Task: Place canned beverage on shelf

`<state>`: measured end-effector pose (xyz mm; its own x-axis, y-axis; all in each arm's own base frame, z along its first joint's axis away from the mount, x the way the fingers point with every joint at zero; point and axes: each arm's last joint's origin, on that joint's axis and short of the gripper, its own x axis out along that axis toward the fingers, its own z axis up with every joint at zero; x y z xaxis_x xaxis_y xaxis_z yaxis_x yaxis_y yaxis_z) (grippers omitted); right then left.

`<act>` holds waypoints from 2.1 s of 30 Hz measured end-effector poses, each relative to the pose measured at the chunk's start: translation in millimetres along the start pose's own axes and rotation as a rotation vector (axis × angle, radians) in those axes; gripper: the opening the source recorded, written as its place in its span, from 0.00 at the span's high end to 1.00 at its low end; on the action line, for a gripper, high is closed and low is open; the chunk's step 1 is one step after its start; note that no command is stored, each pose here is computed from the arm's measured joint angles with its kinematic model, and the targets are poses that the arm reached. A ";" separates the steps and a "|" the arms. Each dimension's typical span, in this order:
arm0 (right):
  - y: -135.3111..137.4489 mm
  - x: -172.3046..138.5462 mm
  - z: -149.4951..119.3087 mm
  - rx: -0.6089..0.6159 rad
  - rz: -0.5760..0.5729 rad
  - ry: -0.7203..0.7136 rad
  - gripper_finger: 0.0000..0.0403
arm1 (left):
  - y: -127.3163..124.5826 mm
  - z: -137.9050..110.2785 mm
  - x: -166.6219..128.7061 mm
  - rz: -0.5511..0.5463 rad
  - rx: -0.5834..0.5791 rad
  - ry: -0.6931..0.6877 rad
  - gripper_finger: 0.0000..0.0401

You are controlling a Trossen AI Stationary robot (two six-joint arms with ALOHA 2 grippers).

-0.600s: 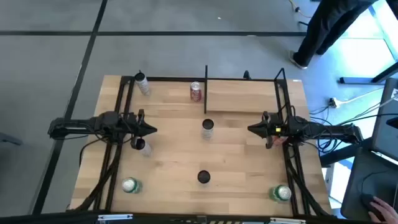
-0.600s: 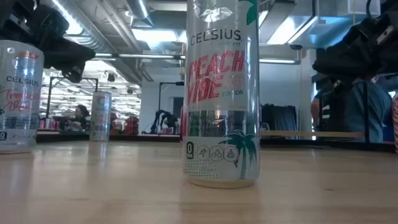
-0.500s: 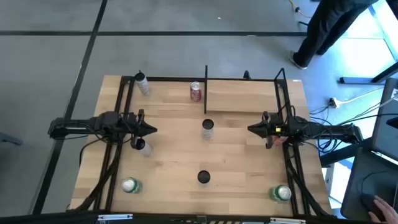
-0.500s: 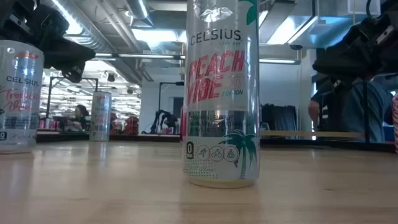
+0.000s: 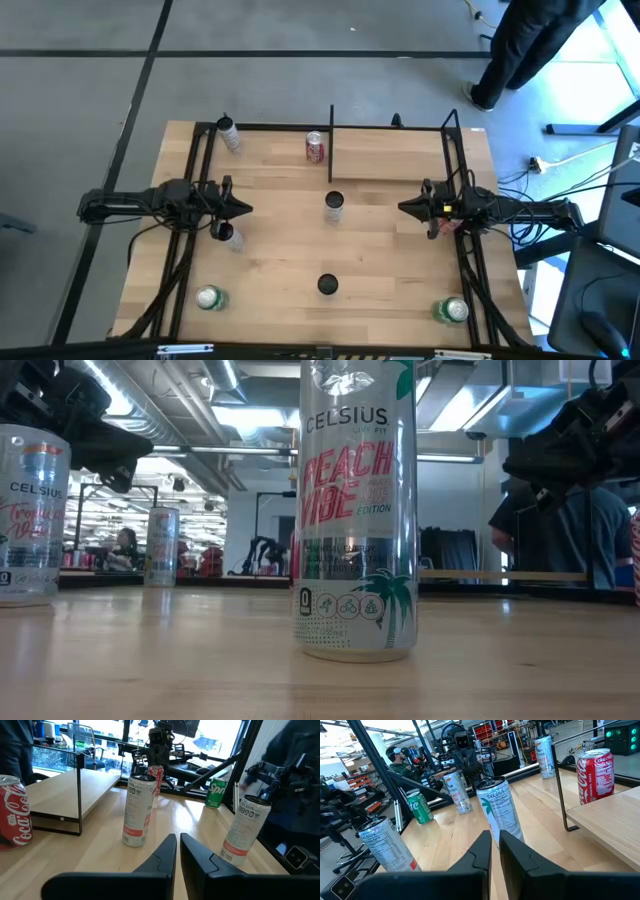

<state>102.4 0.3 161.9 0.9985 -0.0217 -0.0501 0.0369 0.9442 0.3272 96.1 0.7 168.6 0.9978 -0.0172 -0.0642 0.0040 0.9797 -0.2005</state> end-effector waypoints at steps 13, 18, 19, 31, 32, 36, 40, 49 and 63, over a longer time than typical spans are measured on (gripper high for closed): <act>0.0 0.0 0.0 0.000 0.000 0.000 0.93 | 0.0 0.0 0.0 0.000 0.000 0.000 0.96; 0.0 0.0 0.0 0.000 0.000 0.000 0.93 | 0.0 -0.2 0.1 0.000 0.000 0.001 0.96; 0.0 0.0 0.0 0.000 0.000 0.000 0.93 | 0.0 0.0 0.0 0.000 0.000 0.000 0.96; 4.4 -0.9 12.8 0.077 0.051 -0.132 0.93 | 0.0 -0.1 0.0 0.000 0.000 0.000 0.96; 5.0 -1.2 14.5 0.099 0.059 -0.149 0.93 | 0.0 0.0 0.0 -0.001 0.000 0.000 0.96; 5.0 -1.9 18.4 0.122 0.034 -0.201 0.93 | 0.0 -0.1 0.1 0.000 0.000 0.001 0.96; 2.7 -2.3 20.1 0.134 -0.049 -0.246 0.93 | 0.0 0.0 0.0 0.000 0.000 0.000 0.96; -4.9 -4.8 22.8 0.294 -0.293 -0.379 0.93 | 1.4 9.9 -0.5 0.091 -0.006 -0.124 0.96; 3.1 -15.8 65.3 0.379 -0.424 -0.673 0.93 | 0.7 50.5 -14.0 0.240 -0.169 -0.614 0.96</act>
<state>89.4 -17.9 225.4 0.7047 -0.6479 0.2893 0.3018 0.6427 0.7042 85.5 11.7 218.7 0.8265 0.3622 0.4309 -0.1827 0.8967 -0.4033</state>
